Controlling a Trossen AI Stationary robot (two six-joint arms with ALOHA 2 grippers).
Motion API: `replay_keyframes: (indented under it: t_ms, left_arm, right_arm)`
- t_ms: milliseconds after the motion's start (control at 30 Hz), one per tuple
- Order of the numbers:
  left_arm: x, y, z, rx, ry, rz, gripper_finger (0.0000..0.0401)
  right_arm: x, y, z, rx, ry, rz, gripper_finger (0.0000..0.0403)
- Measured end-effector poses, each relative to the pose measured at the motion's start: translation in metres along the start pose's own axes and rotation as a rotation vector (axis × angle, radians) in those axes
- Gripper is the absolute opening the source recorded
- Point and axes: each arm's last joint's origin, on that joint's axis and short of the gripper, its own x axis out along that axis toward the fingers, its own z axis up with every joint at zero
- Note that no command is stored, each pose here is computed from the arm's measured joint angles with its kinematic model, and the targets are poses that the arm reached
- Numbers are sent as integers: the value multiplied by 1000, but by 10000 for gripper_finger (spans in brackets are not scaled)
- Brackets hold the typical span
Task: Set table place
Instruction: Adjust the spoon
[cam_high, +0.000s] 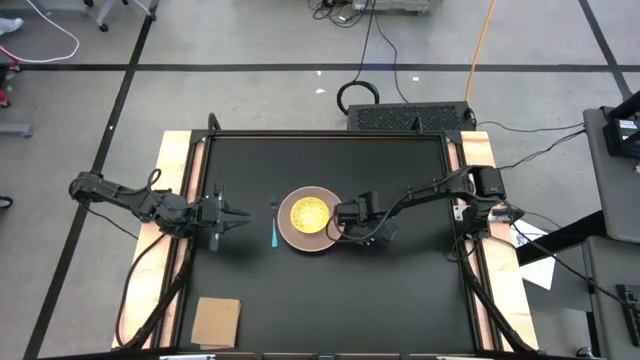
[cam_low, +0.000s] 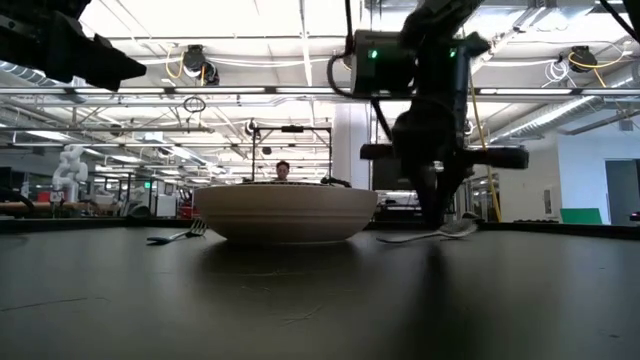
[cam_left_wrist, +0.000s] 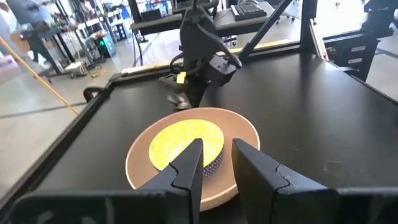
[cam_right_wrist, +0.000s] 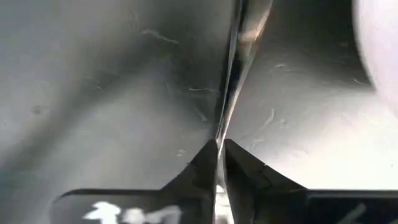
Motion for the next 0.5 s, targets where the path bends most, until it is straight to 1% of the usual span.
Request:
replay_keyframes:
  t_ms: [267, 367, 500]
  left_arm:
    - [0, 0, 2, 72, -23, 4, 90]
    - [0, 0, 3, 87, -32, 6, 90]
    - [0, 1, 5, 97, -50, 10, 90]
  right_arm:
    - [-30, 5, -5, 290, -52, -70, 61]
    - [-40, 4, -12, 397, -75, -93, 68]
    - [-48, 0, -23, 561, -101, -108, 64]
